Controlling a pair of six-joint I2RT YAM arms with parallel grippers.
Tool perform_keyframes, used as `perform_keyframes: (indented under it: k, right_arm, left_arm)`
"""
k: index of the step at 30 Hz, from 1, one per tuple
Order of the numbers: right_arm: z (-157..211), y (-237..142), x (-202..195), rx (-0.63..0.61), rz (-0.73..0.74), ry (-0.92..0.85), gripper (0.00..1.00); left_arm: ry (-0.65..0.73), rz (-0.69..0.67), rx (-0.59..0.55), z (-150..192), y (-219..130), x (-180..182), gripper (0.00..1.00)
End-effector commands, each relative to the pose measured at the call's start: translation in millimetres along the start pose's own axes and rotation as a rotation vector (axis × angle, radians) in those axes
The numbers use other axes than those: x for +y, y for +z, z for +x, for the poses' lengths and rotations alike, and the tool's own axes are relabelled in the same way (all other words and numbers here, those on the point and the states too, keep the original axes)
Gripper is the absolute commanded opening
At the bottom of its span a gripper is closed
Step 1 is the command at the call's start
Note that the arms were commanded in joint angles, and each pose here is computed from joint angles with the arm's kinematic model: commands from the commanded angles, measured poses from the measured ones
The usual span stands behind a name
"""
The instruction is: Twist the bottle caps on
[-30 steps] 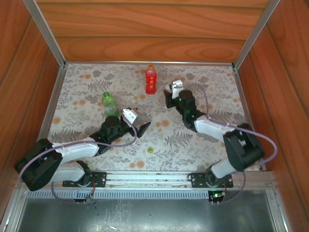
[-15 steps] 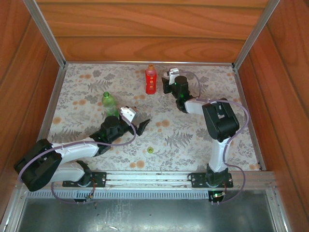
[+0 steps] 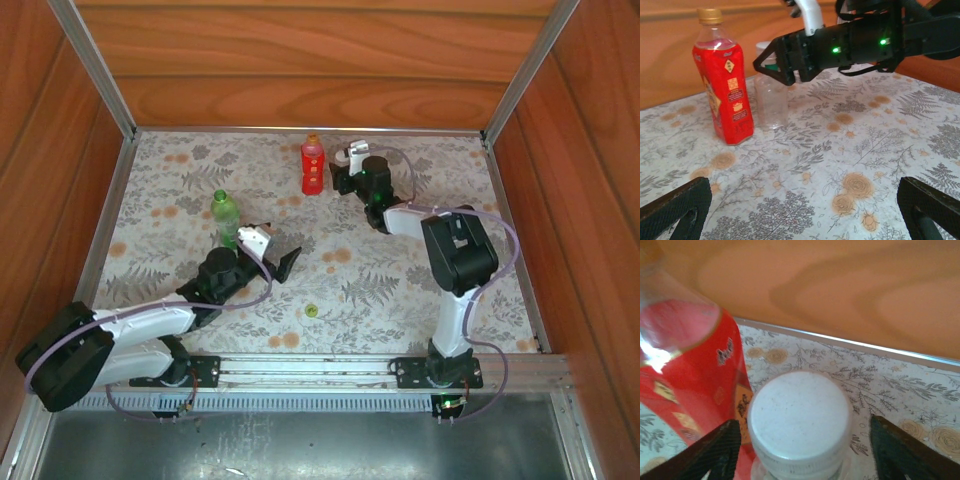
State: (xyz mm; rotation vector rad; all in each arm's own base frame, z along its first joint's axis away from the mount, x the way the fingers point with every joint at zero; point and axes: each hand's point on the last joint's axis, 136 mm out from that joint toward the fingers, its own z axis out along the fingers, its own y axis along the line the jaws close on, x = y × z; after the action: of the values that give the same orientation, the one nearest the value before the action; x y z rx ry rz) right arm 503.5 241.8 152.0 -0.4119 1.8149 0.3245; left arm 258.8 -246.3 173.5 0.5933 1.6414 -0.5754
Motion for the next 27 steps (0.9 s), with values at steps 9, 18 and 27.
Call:
perform_keyframes:
  k: [9,18,27]
  right_arm:
    - [-34.9,-75.6,22.4,-0.062,-0.109,-0.052,0.85]
    - [-32.6,-131.3,92.6,0.024,-0.332,-0.067,0.88]
    - [-45.4,-137.3,193.3,-0.002,-0.556,-0.137,0.9]
  left_arm:
    - [0.035,-0.125,-0.023,-13.4,-29.2,32.0,1.0]
    - [0.036,-0.283,0.008,-8.2,-54.6,69.3,1.0]
    - [-0.05,-0.571,0.041,10.4,-88.0,121.1,1.0]
